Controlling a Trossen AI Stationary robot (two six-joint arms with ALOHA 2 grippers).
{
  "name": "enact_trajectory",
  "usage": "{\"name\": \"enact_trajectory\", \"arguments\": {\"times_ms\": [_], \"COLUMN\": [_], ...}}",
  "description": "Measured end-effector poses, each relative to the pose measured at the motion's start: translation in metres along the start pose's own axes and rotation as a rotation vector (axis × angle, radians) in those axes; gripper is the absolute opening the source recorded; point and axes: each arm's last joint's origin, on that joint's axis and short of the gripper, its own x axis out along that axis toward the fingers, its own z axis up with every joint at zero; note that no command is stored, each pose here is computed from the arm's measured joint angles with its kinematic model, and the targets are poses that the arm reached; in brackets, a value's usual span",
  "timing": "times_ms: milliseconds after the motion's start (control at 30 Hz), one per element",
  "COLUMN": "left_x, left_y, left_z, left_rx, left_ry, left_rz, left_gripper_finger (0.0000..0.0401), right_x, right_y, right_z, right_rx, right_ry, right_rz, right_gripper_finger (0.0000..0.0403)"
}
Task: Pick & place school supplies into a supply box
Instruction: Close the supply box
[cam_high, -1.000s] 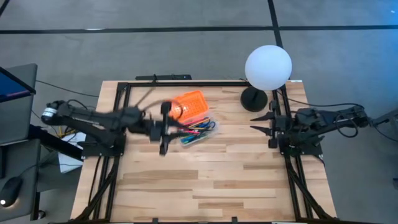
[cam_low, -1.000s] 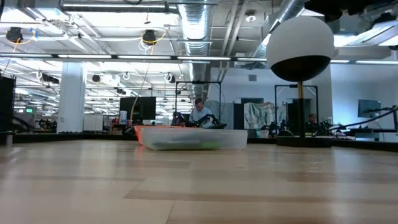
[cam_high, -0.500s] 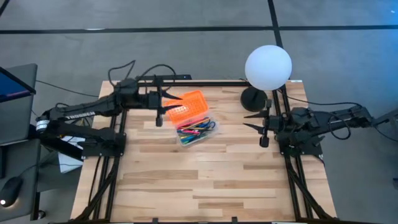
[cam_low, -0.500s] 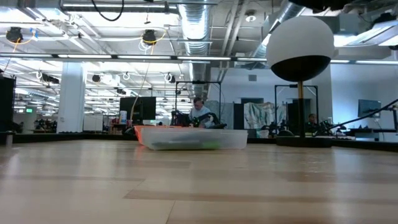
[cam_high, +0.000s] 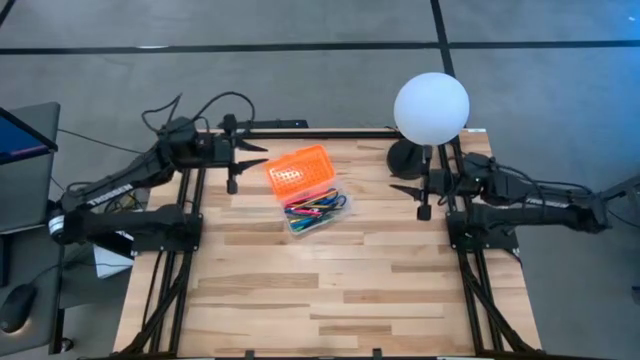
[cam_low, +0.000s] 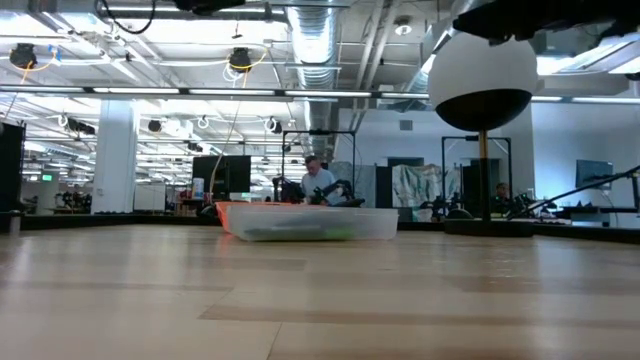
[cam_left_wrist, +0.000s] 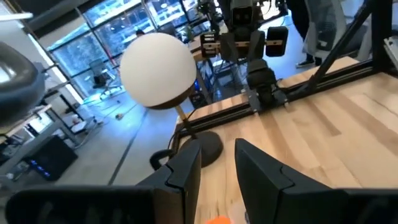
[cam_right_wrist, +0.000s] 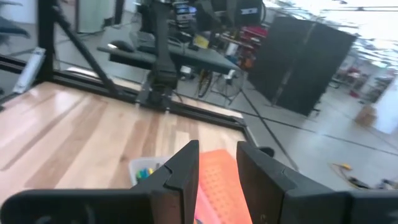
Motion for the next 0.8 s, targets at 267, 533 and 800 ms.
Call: {"name": "enact_trajectory", "arguments": {"times_ms": [267, 533, 800], "left_x": [-0.035, -0.053, -0.056], "left_y": [-0.007, -0.024, -0.041], "left_z": [-0.023, -0.048, -0.076], "left_rx": [-0.024, -0.177, -0.259], "left_ry": [-0.058, -0.141, -0.128], "left_rz": [0.134, 0.224, 0.184], "left_gripper_finger": [0.0093, 0.0093, 0.0093], "right_x": [-0.002, 0.003, 0.014], "right_y": [-0.009, -0.009, -0.005], "right_z": [-0.004, -0.007, -0.009], "right_rx": [0.026, 0.050, 0.084], "right_ry": [-0.015, 0.008, 0.020], "right_rz": [0.043, 0.055, 0.090], "right_gripper_finger": [0.0102, 0.0102, 0.0102]}}
